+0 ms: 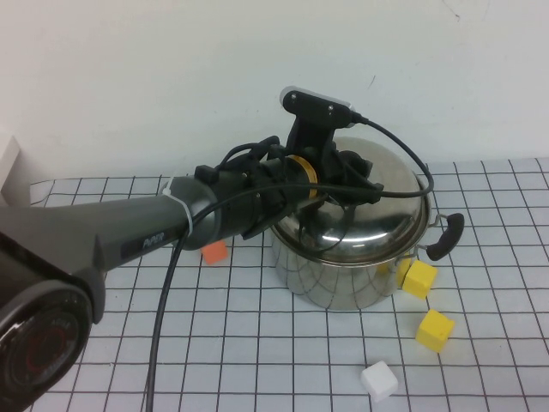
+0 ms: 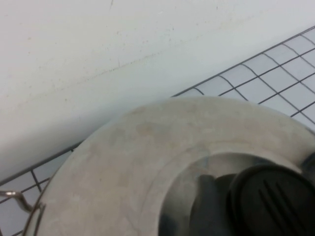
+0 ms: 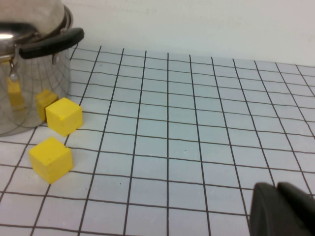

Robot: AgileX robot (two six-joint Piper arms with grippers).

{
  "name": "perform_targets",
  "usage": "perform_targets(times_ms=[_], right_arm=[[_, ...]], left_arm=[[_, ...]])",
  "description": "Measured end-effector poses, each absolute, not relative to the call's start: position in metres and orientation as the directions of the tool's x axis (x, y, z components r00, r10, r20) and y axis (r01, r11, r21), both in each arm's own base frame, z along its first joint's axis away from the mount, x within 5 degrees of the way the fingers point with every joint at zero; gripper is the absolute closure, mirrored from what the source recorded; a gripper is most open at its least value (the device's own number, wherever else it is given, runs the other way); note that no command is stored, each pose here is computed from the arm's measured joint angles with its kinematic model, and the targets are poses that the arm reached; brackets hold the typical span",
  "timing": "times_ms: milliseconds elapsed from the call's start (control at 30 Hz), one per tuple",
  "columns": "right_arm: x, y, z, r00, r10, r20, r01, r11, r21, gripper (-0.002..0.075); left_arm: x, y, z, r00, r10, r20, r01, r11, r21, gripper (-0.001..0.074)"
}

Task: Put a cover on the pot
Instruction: Place the pot lid on the pot

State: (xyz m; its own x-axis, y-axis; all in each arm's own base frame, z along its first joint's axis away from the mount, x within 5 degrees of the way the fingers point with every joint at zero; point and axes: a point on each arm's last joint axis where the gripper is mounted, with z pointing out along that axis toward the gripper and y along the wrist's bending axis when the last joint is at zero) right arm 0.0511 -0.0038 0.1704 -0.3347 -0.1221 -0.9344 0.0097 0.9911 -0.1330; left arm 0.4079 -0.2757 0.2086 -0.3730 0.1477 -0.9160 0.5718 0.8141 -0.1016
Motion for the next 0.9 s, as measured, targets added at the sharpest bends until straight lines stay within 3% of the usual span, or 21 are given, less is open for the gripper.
perform_targets(times_ms=[67, 167, 300, 467, 633, 800, 900], right_arm=[[0.051, -0.004, 0.170, -0.335, -0.122, -0.934, 0.010, 0.991, -0.133, 0.0717], [0.051, -0.004, 0.170, -0.335, -0.122, -0.934, 0.010, 0.991, -0.133, 0.0717], [0.051, -0.004, 0.170, -0.335, -0.122, -0.934, 0.010, 0.991, -0.133, 0.0717], [0.051, -0.004, 0.170, -0.335, -0.122, -0.934, 0.010, 0.991, -0.133, 0.0717], [0.051, -0.004, 0.170, -0.335, -0.122, -0.934, 0.010, 0.991, -0.133, 0.0717], [0.051, -0.004, 0.170, -0.335, -0.122, -0.934, 0.010, 0.991, -0.133, 0.0717], [0.051, -0.004, 0.170, -0.335, -0.122, -0.934, 0.010, 0.991, -0.133, 0.0717]], left_arm=[[0.408, -0.276, 0.209, -0.372, 0.141, -0.917, 0.573, 0.813, -0.107, 0.0244], [0.408, -0.277, 0.211, -0.363, 0.130, -0.923, 0.579, 0.807, -0.115, 0.0166], [0.404, -0.275, 0.230, -0.327, 0.119, -0.937, 0.588, 0.802, -0.104, 0.0139], [0.396, -0.264, 0.267, -0.274, 0.162, -0.948, 0.575, 0.818, -0.026, 0.0157], [0.385, -0.243, 0.299, -0.289, 0.244, -0.926, 0.489, 0.869, 0.076, 0.0286], [0.362, -0.213, 0.347, -0.325, 0.236, -0.916, 0.365, 0.925, 0.109, 0.0589], [0.343, -0.193, 0.376, -0.347, 0.205, -0.915, 0.290, 0.952, 0.103, 0.0692]])
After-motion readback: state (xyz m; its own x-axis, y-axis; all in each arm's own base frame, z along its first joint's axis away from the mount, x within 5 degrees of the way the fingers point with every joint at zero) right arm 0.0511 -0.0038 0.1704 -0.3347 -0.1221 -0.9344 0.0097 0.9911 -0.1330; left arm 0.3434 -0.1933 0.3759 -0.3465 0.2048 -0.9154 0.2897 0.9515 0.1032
